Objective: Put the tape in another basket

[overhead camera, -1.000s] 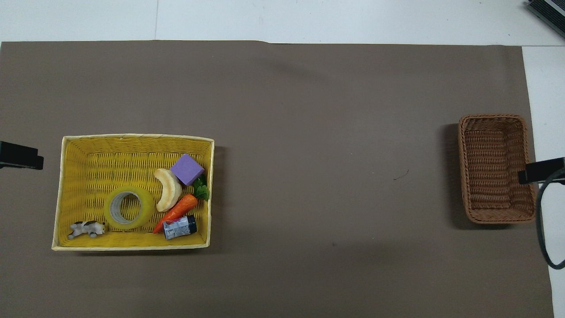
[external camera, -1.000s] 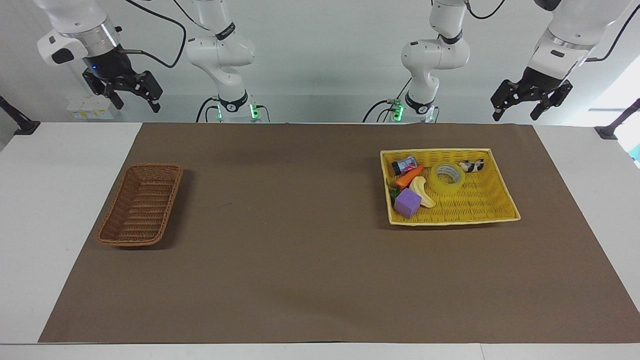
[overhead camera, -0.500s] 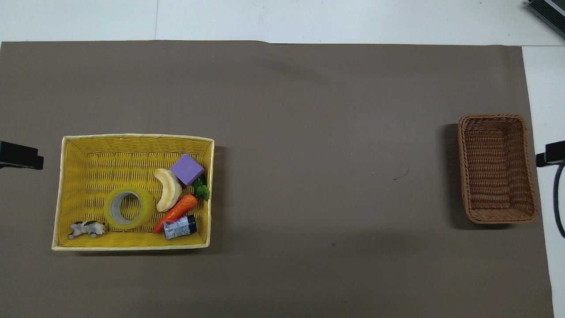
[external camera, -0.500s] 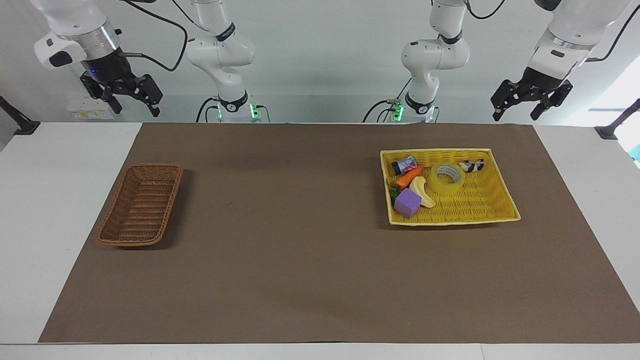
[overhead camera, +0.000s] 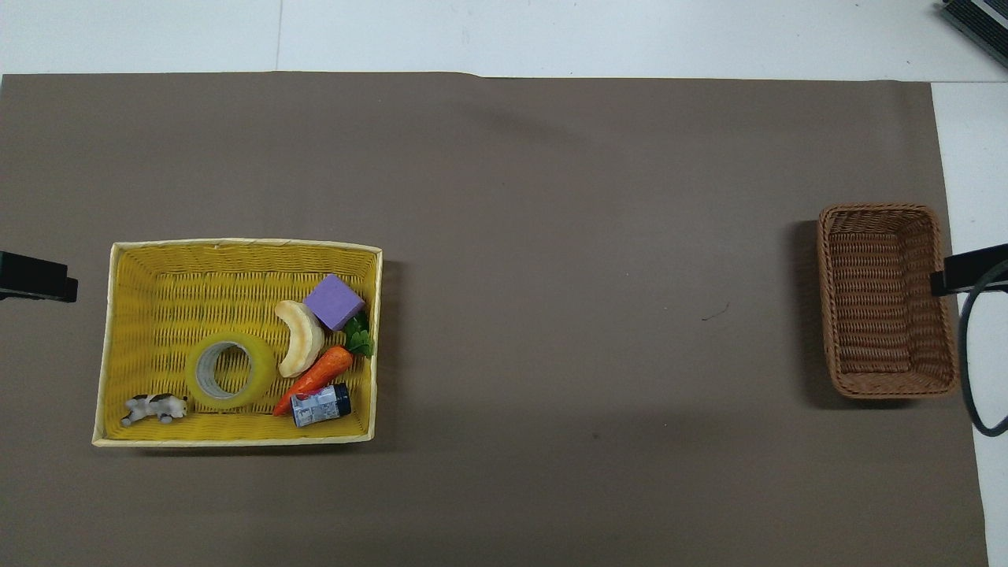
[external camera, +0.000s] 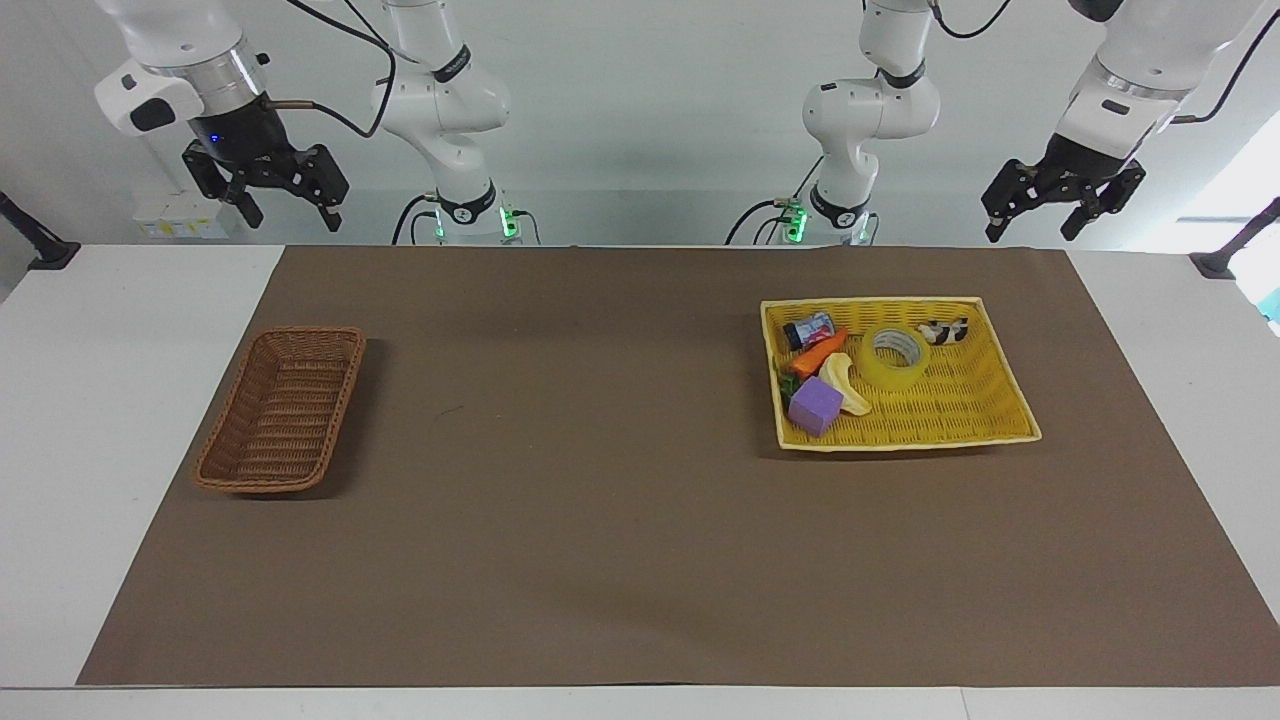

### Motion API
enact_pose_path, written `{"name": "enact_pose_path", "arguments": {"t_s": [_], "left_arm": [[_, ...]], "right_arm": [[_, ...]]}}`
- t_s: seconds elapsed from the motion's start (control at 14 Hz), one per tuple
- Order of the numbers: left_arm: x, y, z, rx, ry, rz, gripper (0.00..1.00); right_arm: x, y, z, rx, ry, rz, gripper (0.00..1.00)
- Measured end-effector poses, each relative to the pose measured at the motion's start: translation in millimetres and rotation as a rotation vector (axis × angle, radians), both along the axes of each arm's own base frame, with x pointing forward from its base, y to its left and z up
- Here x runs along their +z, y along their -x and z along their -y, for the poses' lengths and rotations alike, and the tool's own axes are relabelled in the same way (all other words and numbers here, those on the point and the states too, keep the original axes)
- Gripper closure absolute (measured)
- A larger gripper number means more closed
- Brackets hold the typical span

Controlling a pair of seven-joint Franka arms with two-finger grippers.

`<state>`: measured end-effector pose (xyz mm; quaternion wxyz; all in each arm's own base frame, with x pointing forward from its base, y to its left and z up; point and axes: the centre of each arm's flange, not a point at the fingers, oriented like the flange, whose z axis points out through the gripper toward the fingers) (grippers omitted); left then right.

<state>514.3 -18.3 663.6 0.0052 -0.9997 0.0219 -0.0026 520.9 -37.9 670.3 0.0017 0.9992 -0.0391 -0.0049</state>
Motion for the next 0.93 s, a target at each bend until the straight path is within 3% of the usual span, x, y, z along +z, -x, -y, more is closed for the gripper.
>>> {"name": "enact_pose_path", "arguments": {"t_s": [0.43,0.93], "left_arm": [[-11.7,-4.3,-9.0,-0.018,0.0,0.002,0.0],[-75.4,-19.7,-34.0,-0.064,-0.001,0.016,0.0]], "right_arm": [[0.2,0.0,0.5,-0.001,0.0,0.0,0.0],[0.2,0.1,0.9,-0.002,0.0,0.0,0.0]]}}
